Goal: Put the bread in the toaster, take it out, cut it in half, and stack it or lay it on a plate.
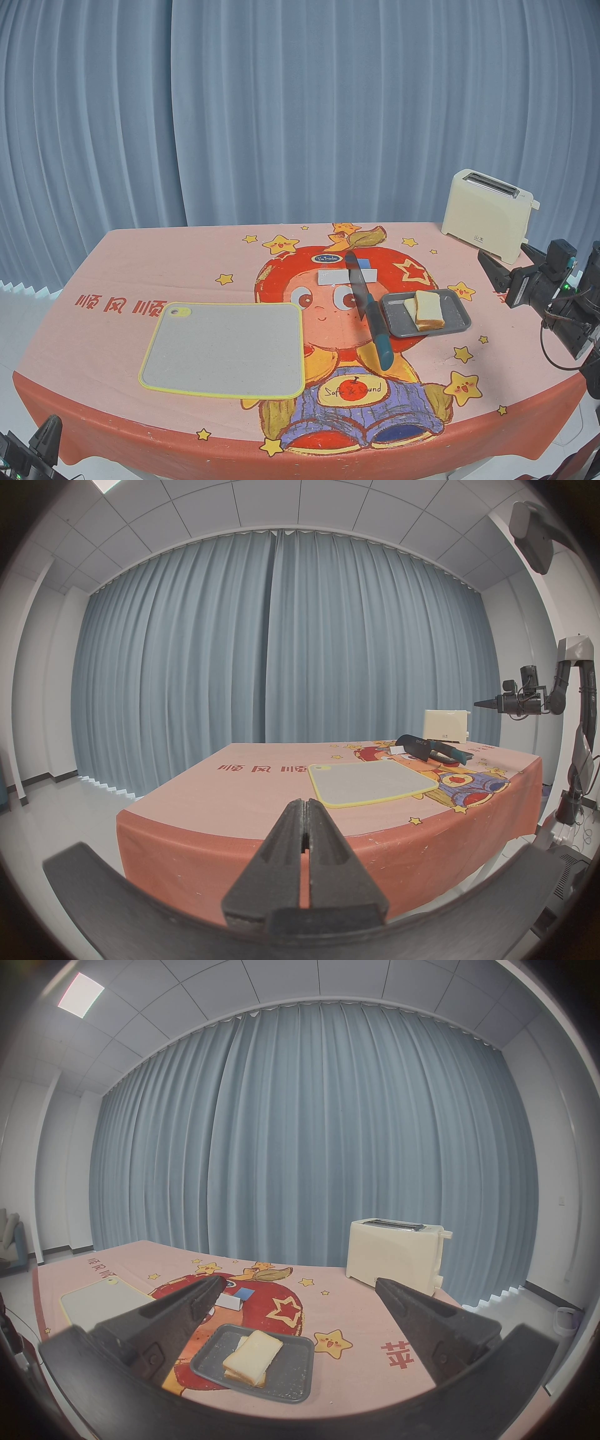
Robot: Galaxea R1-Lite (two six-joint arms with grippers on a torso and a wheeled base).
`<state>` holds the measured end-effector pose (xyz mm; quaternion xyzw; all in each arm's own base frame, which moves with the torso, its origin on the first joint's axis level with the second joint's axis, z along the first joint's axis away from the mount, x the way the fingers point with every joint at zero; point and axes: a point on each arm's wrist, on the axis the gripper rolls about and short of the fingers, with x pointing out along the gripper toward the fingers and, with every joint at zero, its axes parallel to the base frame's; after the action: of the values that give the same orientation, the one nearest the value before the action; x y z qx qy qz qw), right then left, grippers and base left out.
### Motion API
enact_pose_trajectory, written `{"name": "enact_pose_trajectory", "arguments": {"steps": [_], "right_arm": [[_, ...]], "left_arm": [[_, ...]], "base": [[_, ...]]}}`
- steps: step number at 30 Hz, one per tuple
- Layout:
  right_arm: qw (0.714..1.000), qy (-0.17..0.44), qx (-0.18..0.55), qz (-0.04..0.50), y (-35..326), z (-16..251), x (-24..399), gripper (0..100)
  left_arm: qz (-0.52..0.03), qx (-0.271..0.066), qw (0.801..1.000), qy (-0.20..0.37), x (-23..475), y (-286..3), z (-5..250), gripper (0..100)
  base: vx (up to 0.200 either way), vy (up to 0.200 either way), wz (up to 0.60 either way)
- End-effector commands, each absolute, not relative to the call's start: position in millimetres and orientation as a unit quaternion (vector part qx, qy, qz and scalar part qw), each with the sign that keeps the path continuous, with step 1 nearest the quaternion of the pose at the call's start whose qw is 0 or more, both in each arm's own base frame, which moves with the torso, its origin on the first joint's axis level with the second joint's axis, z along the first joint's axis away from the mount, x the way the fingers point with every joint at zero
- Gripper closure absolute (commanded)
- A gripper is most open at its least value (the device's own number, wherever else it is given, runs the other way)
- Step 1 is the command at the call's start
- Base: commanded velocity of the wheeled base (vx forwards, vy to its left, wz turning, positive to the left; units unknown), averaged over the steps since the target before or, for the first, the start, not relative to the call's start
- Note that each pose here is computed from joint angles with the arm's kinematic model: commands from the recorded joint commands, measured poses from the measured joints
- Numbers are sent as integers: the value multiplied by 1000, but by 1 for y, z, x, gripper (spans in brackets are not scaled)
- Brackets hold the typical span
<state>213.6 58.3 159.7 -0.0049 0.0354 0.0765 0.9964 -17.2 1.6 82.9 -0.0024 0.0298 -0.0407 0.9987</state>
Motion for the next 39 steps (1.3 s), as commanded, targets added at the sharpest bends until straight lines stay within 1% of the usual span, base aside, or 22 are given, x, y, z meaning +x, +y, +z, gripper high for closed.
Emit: {"name": "enact_pose_trajectory", "arguments": {"steps": [1,8,18,28,34,39], "right_arm": [[996,35,-5,76,58,160,214,0],[996,48,-7,79,57,152,206,0],[997,19,-2,74,51,162,190,0],[997,12,0,70,45,162,174,0],[999,11,0,51,37,161,169,0],[999,14,0,50,35,160,163,0]], "left_arm": [[-40,-2,998,40,-16,1,78,100],[-40,-2,998,40,-16,2,78,100],[-40,-2,998,40,-16,1,78,100],[-40,-2,998,40,-16,1,78,100],[-40,-2,998,39,-16,1,78,100],[-40,-2,998,39,-16,1,78,100]], "base": [[0,0,0],[0,0,0],[0,0,0],[0,0,0],[0,0,0],[0,0,0]]}}
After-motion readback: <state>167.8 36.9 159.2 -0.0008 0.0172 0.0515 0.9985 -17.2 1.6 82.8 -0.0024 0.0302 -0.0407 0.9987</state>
